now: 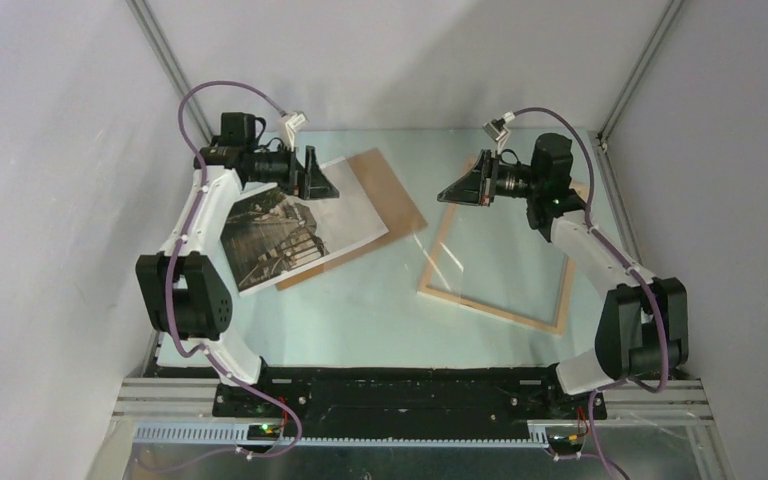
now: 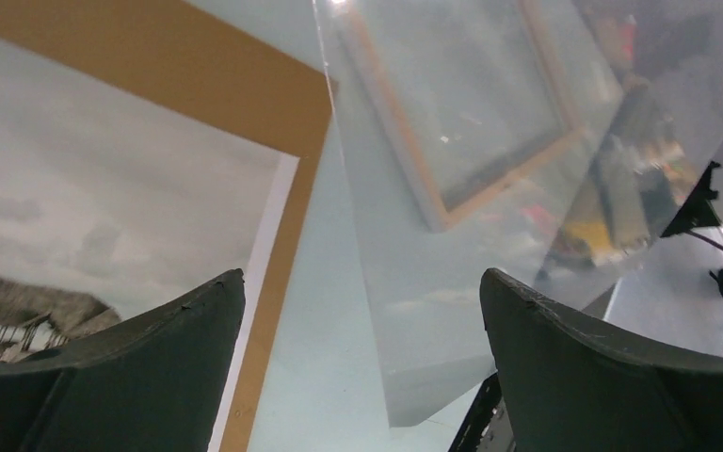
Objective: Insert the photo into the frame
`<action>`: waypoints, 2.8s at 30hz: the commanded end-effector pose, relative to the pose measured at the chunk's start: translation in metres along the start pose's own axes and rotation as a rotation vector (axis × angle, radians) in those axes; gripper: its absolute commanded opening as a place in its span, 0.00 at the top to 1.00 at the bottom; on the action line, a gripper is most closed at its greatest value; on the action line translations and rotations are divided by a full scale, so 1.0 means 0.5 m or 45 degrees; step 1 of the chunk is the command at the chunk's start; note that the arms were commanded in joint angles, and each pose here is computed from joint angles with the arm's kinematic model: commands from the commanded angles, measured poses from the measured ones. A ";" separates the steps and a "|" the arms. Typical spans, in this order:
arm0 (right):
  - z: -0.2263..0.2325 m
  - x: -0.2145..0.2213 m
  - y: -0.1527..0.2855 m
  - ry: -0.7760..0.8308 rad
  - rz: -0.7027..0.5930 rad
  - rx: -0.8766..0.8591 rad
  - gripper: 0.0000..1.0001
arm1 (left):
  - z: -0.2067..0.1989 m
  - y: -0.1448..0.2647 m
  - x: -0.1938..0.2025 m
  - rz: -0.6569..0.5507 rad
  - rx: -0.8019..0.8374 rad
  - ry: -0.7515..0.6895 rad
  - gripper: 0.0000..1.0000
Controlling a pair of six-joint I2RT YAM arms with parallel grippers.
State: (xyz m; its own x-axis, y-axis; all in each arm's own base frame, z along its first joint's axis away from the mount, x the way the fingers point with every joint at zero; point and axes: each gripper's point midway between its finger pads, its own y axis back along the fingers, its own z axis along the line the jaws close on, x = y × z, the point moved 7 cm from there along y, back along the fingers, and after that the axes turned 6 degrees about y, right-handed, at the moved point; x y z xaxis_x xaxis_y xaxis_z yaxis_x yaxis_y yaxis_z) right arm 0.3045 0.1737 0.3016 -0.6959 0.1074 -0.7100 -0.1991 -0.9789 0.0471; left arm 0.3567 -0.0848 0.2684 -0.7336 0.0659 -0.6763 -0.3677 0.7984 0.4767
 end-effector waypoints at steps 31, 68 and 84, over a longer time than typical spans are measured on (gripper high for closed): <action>0.053 -0.035 0.039 0.142 -0.135 0.053 1.00 | -0.108 -0.048 0.036 0.054 0.554 -0.053 0.31; -0.040 0.019 0.059 0.146 -0.130 0.359 0.54 | -0.134 -0.029 0.050 0.090 0.402 0.103 1.00; -0.125 0.047 0.109 0.099 -0.175 0.878 0.16 | -0.158 0.107 0.030 -0.144 0.132 0.097 1.00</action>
State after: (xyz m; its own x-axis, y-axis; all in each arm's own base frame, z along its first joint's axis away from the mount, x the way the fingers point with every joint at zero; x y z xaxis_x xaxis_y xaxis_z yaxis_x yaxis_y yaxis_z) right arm 0.3175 0.1157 0.2518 -0.6179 0.2089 -0.7580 -0.6231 -0.7180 0.3101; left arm 0.2892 -0.1032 0.3059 -0.7678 -0.0023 -0.6407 -0.3037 0.8818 0.3609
